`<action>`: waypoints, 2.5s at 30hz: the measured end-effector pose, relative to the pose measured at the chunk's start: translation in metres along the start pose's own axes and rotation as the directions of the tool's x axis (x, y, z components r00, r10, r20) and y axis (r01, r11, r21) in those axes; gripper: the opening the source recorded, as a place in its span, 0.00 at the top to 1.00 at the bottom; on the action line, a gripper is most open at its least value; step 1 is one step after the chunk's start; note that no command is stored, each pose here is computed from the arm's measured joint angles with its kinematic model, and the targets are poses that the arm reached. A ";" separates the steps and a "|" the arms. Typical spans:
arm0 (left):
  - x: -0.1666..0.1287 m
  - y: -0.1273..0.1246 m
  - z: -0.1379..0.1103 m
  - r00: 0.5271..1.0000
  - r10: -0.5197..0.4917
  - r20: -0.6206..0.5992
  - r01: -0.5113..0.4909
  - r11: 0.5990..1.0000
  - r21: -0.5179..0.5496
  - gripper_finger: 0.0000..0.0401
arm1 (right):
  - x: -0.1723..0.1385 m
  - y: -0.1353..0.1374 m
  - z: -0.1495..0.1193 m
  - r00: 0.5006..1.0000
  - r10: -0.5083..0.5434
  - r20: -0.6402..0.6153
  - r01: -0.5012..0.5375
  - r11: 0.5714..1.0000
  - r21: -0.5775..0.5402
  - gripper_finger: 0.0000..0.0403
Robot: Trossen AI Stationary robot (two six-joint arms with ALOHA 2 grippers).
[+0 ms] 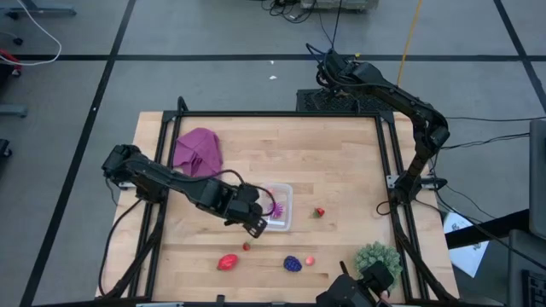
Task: Pick and placing Produce into tupperware
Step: Put the top left strawberry into the transparent bin
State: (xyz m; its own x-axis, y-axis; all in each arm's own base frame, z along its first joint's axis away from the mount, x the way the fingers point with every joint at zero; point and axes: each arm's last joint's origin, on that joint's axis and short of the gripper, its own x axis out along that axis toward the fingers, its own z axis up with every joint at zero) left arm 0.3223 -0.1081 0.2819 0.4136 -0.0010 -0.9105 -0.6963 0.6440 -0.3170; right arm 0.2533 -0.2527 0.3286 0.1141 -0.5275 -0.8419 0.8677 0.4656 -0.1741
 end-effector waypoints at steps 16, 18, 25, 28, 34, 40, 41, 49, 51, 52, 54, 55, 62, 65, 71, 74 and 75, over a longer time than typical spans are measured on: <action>0.047 -0.010 0.020 0.999 -0.047 -0.022 0.050 0.987 0.150 0.61 | 0.010 -0.034 0.012 0.997 -0.043 0.058 0.038 0.996 0.087 0.27; 0.051 -0.012 0.027 0.996 -0.083 -0.012 0.084 0.984 0.159 0.61 | 0.011 -0.040 0.012 0.997 -0.053 0.052 0.048 0.994 0.101 0.27; 0.063 -0.009 0.040 0.995 -0.100 -0.011 0.100 0.976 0.193 0.61 | 0.014 -0.052 0.012 0.997 -0.072 0.038 0.067 0.990 0.126 0.27; 0.071 -0.011 0.045 0.992 -0.125 -0.001 0.123 0.973 0.194 0.60 | 0.014 -0.052 0.012 0.997 -0.072 0.037 0.067 0.990 0.121 0.27; 0.080 -0.011 0.044 0.993 -0.118 -0.012 0.117 0.966 0.229 0.60 | 0.014 -0.051 0.012 0.997 -0.072 0.040 0.066 0.991 0.119 0.27; 0.090 -0.011 0.047 0.994 -0.113 -0.010 0.112 0.965 0.239 0.60 | 0.014 -0.052 0.012 0.997 -0.072 0.040 0.067 0.991 0.119 0.27; 0.091 -0.011 0.048 0.994 -0.111 -0.010 0.110 0.965 0.240 0.60 | 0.014 -0.052 0.012 0.997 -0.072 0.040 0.066 0.991 0.119 0.27; 0.104 -0.008 0.052 0.995 -0.098 -0.007 0.097 0.962 0.255 0.60 | 0.014 -0.051 0.015 0.995 -0.071 0.064 0.062 0.990 0.124 0.27; 0.109 -0.006 0.052 0.997 -0.080 -0.021 0.083 0.962 0.259 0.60 | 0.014 -0.051 0.016 0.995 -0.070 0.075 0.061 0.991 0.117 0.27; 0.110 -0.006 0.053 0.996 -0.088 -0.018 0.090 0.962 0.259 0.60 | 0.014 -0.051 0.016 0.994 -0.070 0.080 0.061 0.992 0.114 0.27; 0.110 -0.007 0.053 0.996 -0.090 -0.020 0.092 0.960 0.265 0.60 | 0.014 -0.051 0.017 0.993 -0.069 0.091 0.059 0.992 0.113 0.27; 0.110 -0.006 0.053 0.996 -0.087 -0.021 0.090 0.959 0.267 0.60 | 0.014 -0.051 0.018 0.993 -0.070 0.097 0.059 0.992 0.115 0.27; 0.117 -0.008 0.052 0.995 -0.095 -0.028 0.099 0.959 0.264 0.60 | 0.014 -0.051 0.019 0.992 -0.069 0.110 0.056 0.992 0.115 0.27; 0.121 -0.007 0.050 0.996 -0.083 -0.042 0.091 0.961 0.260 0.60 | 0.014 -0.051 0.019 0.992 -0.069 0.110 0.057 0.992 0.114 0.27; 0.120 -0.007 0.050 0.995 -0.087 -0.043 0.096 0.962 0.256 0.60 | 0.014 -0.051 0.019 0.992 -0.069 0.109 0.057 0.992 0.114 0.27; 0.120 -0.008 0.050 0.994 -0.096 -0.052 0.106 0.963 0.248 0.60 | 0.014 -0.051 0.019 0.992 -0.069 0.109 0.057 0.992 0.114 0.27; 0.120 -0.008 0.049 0.994 -0.097 -0.054 0.107 0.963 0.247 0.60 | 0.014 -0.051 0.019 0.992 -0.069 0.110 0.057 0.992 0.112 0.27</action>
State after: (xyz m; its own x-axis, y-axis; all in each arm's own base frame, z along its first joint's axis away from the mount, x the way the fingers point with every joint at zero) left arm 0.4063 -0.0760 0.1883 0.4463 -0.1049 -0.8887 -0.4816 0.8089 -0.3373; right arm 0.2197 -0.2975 0.3359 0.1062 -0.6331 -0.7667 0.9215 0.3523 -0.1632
